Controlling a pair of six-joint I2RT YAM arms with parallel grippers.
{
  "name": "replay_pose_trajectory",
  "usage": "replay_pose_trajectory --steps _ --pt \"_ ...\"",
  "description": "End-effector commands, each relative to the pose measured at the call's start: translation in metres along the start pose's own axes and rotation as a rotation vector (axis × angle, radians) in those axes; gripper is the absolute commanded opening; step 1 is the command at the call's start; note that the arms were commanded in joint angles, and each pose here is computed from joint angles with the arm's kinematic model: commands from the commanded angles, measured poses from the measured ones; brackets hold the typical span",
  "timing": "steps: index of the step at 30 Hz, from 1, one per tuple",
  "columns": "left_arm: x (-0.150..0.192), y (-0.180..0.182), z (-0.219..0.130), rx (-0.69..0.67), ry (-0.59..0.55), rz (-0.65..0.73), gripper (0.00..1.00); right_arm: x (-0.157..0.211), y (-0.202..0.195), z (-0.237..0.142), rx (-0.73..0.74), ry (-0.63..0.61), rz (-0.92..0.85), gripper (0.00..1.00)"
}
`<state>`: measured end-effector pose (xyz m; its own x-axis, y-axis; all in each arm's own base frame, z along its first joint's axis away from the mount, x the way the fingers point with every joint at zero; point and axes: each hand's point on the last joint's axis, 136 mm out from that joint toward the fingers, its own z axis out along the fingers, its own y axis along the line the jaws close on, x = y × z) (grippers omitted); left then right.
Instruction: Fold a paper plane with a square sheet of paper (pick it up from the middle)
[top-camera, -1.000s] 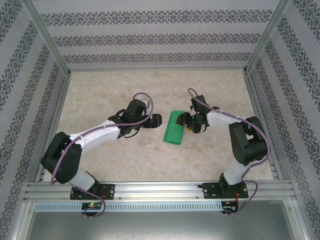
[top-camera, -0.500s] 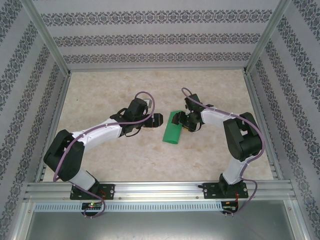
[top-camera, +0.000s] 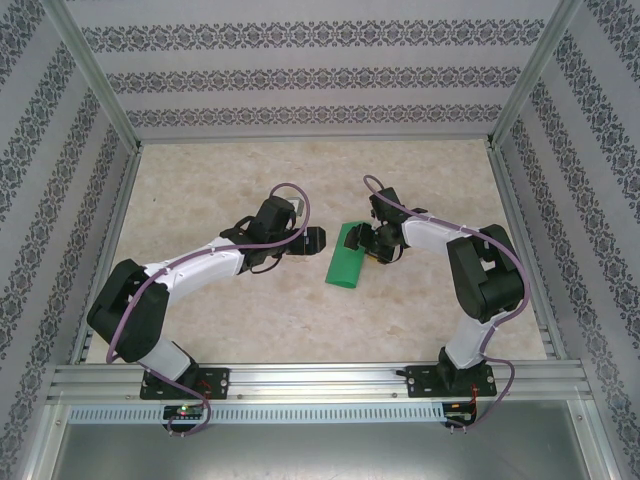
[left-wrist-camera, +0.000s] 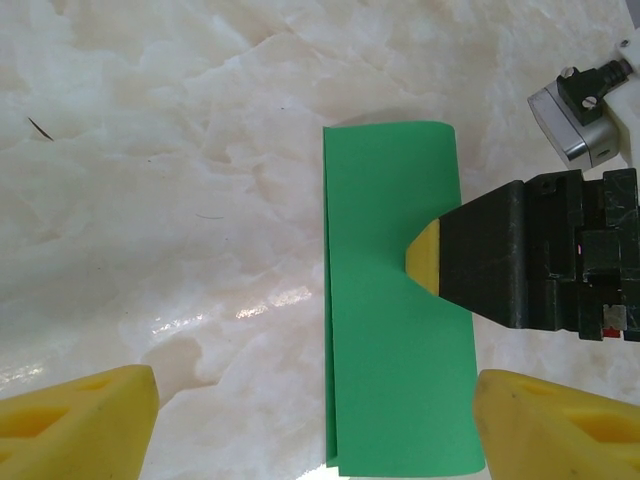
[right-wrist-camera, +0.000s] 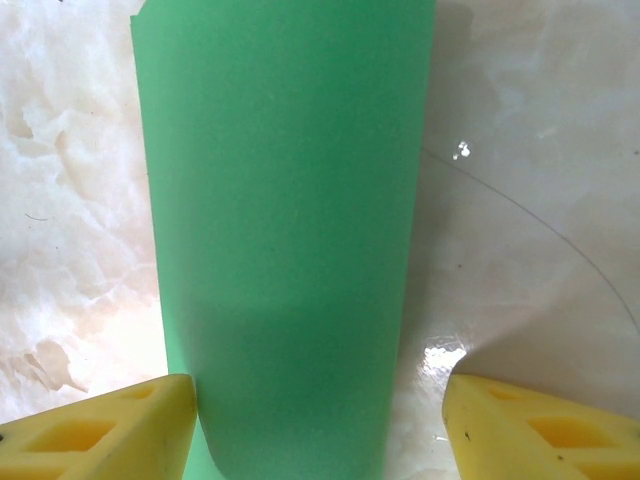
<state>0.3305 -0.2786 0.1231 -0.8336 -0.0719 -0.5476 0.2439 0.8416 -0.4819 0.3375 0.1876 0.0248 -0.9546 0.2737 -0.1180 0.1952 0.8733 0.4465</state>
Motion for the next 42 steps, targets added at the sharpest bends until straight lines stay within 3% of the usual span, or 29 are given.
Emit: replay_pose_trajectory --steps 1,24,31,35,42 --pt "-0.004 -0.01 0.0 0.027 -0.008 0.031 0.82 0.005 -0.017 0.003 0.053 -0.001 0.022 0.67" --pt "-0.003 -0.011 -0.001 0.034 -0.002 0.03 0.81 0.008 -0.026 0.016 0.15 0.027 -0.01 0.67" --pt "-0.001 -0.011 0.003 0.039 0.008 0.026 0.74 0.011 -0.032 0.021 0.174 0.025 0.012 0.68" --pt "0.004 -0.007 0.01 0.022 0.037 0.007 0.63 0.013 -0.043 0.022 0.235 0.033 0.002 0.69" --pt "0.011 -0.003 0.028 -0.004 0.101 -0.025 0.29 0.018 -0.048 0.025 0.251 0.036 0.01 0.69"
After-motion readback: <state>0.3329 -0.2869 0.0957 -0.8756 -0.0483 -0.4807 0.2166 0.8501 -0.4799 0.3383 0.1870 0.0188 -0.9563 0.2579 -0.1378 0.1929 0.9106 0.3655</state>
